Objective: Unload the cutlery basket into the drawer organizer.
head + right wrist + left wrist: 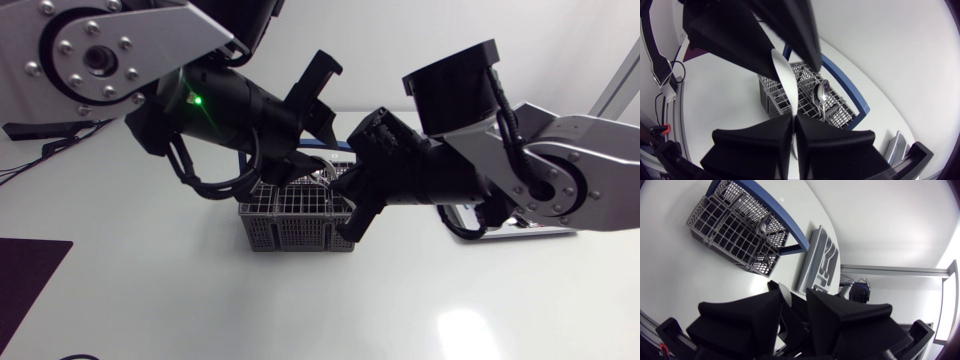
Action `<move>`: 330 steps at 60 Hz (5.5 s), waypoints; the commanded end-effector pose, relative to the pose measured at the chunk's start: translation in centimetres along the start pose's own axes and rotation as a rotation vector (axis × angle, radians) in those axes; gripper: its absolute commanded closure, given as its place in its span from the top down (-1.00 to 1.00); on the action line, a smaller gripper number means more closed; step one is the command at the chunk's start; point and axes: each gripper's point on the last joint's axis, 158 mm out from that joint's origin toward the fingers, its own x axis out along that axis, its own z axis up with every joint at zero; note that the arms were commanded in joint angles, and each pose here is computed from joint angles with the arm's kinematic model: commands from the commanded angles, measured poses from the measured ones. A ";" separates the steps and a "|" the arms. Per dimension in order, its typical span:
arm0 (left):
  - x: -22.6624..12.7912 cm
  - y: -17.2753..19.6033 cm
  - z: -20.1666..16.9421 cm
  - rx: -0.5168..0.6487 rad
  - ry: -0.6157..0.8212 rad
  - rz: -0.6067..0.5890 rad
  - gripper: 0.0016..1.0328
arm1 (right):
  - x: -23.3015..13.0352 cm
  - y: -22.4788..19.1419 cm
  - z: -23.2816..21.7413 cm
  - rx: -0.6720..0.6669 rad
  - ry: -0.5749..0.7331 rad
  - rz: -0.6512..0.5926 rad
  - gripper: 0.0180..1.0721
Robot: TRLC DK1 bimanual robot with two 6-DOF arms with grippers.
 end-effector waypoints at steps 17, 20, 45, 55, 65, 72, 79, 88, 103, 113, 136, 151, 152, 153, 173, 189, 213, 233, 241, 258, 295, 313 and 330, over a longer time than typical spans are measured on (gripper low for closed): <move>-3.2 -5.4 2.4 -0.044 -0.038 -0.210 0.85 | -1.3 0.0 -1.6 0.035 0.044 0.037 -0.89; -3.6 -5.8 2.8 -0.045 -0.047 -0.224 0.88 | -1.8 -0.4 -2.2 0.043 0.048 0.042 -0.89; -1.7 -4.3 4.6 0.078 -0.067 -0.119 0.87 | -6.9 -6.7 -10.1 0.113 0.120 0.044 -0.89; 0.5 -2.1 3.1 0.106 -0.011 -0.010 0.87 | -8.7 -9.2 -13.0 0.076 0.149 0.015 -0.89; 2.4 0.1 2.0 0.118 0.033 0.085 0.86 | -9.8 -11.5 -16.3 0.022 0.199 -0.006 -0.89; 3.3 0.6 1.2 0.126 0.053 0.109 0.86 | -10.4 -13.2 -18.4 0.009 0.228 -0.029 -0.89; 4.6 1.7 -0.2 0.139 0.085 0.154 0.87 | -11.7 -15.2 -20.5 -0.016 0.244 -0.029 -0.89; 5.7 2.6 -1.6 0.139 0.114 0.188 0.87 | -12.6 -18.4 -23.3 -0.038 0.286 -0.041 -0.89; 6.9 3.6 -2.5 0.109 0.125 0.226 0.87 | -13.9 -21.9 -26.8 -0.126 0.347 -0.004 -0.89; 7.6 4.1 -2.3 0.072 0.103 0.245 0.87 | -13.8 -24.4 -30.3 -0.200 0.459 0.005 -0.89; 9.2 4.9 -2.7 0.040 0.077 0.276 0.87 | -13.1 -28.7 -34.8 -0.380 0.687 -0.039 -0.89; 9.9 5.2 -2.4 0.011 0.047 0.296 0.87 | -12.2 -30.3 -36.6 -0.432 0.765 -0.054 -0.74; 9.9 5.2 -2.3 0.011 0.047 0.295 0.87 | -12.2 -30.3 -36.5 -0.438 0.766 -0.051 -0.73; 9.9 5.2 -2.3 0.006 0.045 0.295 0.87 | -12.2 -30.4 -36.5 -0.443 0.768 -0.054 -0.71; 9.8 4.8 -1.6 -0.058 0.021 0.289 0.86 | -13.2 -29.7 -40.8 -0.438 0.975 0.011 0.55; 9.5 4.6 -0.8 -0.084 -0.017 0.297 0.84 | -13.1 -29.3 -39.0 -0.388 0.936 -0.060 0.56; 10.9 5.6 0.6 -0.124 -0.069 0.327 0.77 | -12.7 -24.8 -29.3 -0.281 0.662 -0.097 0.60; 11.1 5.1 1.0 -0.138 -0.084 0.317 0.77 | -10.6 -17.4 -24.0 -0.246 0.511 -0.043 0.60; 11.2 5.0 1.0 -0.136 -0.080 0.315 0.77 | -9.8 -15.0 -22.2 -0.216 0.452 -0.034 0.60; 11.4 4.9 1.1 -0.148 -0.078 0.315 0.61 | -8.3 -10.7 -19.4 -0.131 0.343 0.010 0.59; 12.6 5.9 1.6 -0.135 -0.102 0.333 -0.21 | -7.2 -6.8 -18.7 -0.121 0.294 0.036 0.59; 13.3 5.6 1.5 -0.127 -0.102 0.310 -0.38 | -7.2 -6.4 -18.5 -0.127 0.285 0.036 0.59; 14.0 6.6 1.8 -0.121 -0.123 0.324 -0.70 | -7.1 -6.2 -18.5 -0.127 0.283 0.036 0.59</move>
